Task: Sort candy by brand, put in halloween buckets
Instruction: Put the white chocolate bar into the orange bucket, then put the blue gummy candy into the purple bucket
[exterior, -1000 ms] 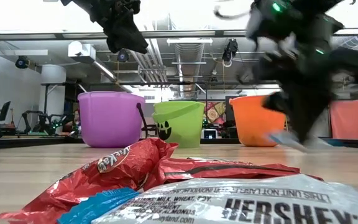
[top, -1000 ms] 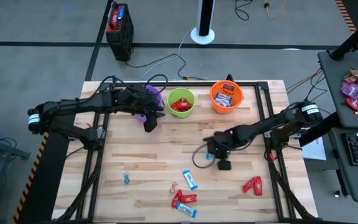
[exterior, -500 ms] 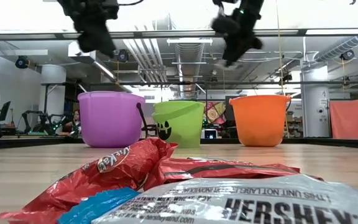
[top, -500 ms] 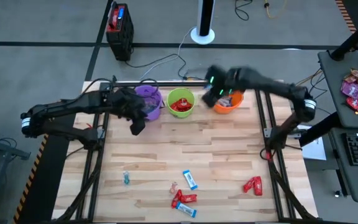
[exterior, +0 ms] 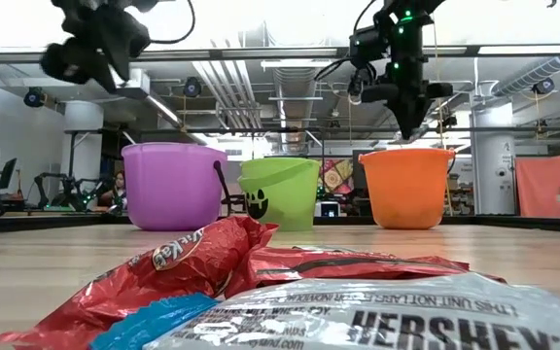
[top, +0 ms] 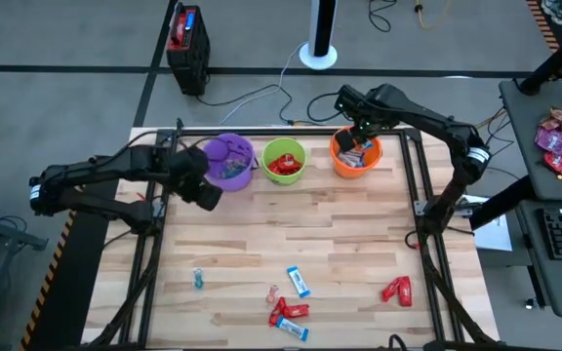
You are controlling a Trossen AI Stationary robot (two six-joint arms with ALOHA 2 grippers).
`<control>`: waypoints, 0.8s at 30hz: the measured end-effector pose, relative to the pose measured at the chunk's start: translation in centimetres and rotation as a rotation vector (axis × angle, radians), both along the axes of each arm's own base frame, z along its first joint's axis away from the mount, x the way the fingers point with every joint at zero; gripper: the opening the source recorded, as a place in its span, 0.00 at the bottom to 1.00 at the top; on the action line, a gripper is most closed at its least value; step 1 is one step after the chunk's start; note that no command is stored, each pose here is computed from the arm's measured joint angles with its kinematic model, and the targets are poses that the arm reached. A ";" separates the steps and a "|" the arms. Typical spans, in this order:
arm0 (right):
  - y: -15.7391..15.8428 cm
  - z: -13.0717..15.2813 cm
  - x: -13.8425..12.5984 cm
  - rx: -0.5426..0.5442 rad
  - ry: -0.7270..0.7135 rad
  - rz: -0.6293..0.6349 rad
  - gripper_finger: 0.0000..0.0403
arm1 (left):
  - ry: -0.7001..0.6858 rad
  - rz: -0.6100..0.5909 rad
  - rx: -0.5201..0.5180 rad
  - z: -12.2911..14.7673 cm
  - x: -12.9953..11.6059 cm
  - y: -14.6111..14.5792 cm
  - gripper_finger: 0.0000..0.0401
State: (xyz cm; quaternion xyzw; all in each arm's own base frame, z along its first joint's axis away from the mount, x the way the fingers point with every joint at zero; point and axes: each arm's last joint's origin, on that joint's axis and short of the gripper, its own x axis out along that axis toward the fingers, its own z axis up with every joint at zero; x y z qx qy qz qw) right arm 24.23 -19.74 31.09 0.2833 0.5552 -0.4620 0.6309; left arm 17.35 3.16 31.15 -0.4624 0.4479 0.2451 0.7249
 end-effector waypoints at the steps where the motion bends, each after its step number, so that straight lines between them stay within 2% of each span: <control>1: 0.0 0.0 0.0 -0.001 0.002 0.004 0.18 | 0.017 0.025 -0.026 -0.1 0.0 -0.3 0.26; 8: 0.0 0.2 0.0 -0.002 -0.002 0.057 0.38 | 0.071 0.127 -0.173 -0.2 0.2 -3.5 0.26; 14: 0.2 0.4 0.0 -0.004 -0.009 0.067 0.48 | 0.215 0.226 -0.250 -1.6 1.0 -8.9 0.30; 18: 0.1 0.4 0.2 -0.018 -0.023 0.104 0.50 | 0.373 0.272 -0.230 -3.6 1.2 -12.5 0.38; 24: -0.1 0.5 1.0 0.002 -0.124 0.174 0.50 | 0.510 0.357 -0.166 -6.9 1.8 -15.2 0.55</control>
